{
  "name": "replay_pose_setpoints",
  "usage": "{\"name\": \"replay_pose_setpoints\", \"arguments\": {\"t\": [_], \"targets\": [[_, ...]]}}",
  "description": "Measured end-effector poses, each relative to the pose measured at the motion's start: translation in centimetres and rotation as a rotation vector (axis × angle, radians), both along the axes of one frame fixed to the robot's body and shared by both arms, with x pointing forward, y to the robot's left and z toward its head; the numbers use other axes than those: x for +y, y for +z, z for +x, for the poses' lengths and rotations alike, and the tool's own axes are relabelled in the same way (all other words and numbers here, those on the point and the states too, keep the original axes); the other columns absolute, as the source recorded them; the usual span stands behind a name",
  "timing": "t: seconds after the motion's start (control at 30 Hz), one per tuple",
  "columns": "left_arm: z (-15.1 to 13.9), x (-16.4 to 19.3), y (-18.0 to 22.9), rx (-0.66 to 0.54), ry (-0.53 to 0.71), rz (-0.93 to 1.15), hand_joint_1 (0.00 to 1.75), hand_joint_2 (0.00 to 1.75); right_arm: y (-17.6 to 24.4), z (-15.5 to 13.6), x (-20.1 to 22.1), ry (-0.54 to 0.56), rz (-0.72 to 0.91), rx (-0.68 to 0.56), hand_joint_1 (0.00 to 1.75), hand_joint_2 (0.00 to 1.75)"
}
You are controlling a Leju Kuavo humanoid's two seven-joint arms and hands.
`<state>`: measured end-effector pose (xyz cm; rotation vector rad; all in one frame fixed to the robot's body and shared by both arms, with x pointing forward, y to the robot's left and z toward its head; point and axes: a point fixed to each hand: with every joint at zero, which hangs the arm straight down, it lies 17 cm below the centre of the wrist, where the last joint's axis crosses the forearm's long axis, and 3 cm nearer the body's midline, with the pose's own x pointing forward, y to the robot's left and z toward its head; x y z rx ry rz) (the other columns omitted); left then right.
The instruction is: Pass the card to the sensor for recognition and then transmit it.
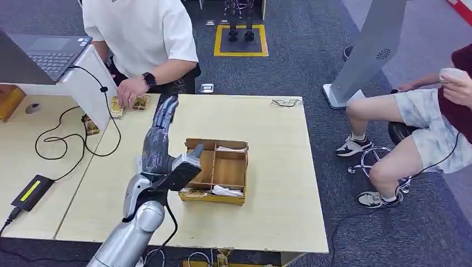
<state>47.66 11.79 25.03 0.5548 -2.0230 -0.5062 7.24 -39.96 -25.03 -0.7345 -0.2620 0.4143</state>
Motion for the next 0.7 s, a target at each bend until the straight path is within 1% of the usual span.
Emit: {"name": "replay_pose_setpoints", "arguments": {"t": [0.17, 0.37, 0.53, 0.7], "targets": [[-1.0, 0.7, 0.1, -0.019, 0.007, 0.004, 0.00, 1.75, 0.0, -0.3, 0.0, -0.006, -0.001, 0.002, 0.00, 1.75], [-3.3, 1.6, -0.1, -0.062, 0.014, 0.002, 0.00, 1.75, 0.0, -0.8, -0.1, -0.024, -0.004, 0.002, 0.00, 1.75], [-5.4, 2.3, -0.7, -0.076, 0.026, -0.012, 0.00, 1.75, 0.0, -1.5, -0.3, -0.054, -0.007, 0.005, 0.00, 1.75], [-6.4, 2.6, -1.1, -0.075, 0.031, -0.007, 0.00, 1.75, 0.1, -1.7, -0.3, -0.060, -0.010, 0.006, 0.00, 1.75]]}}
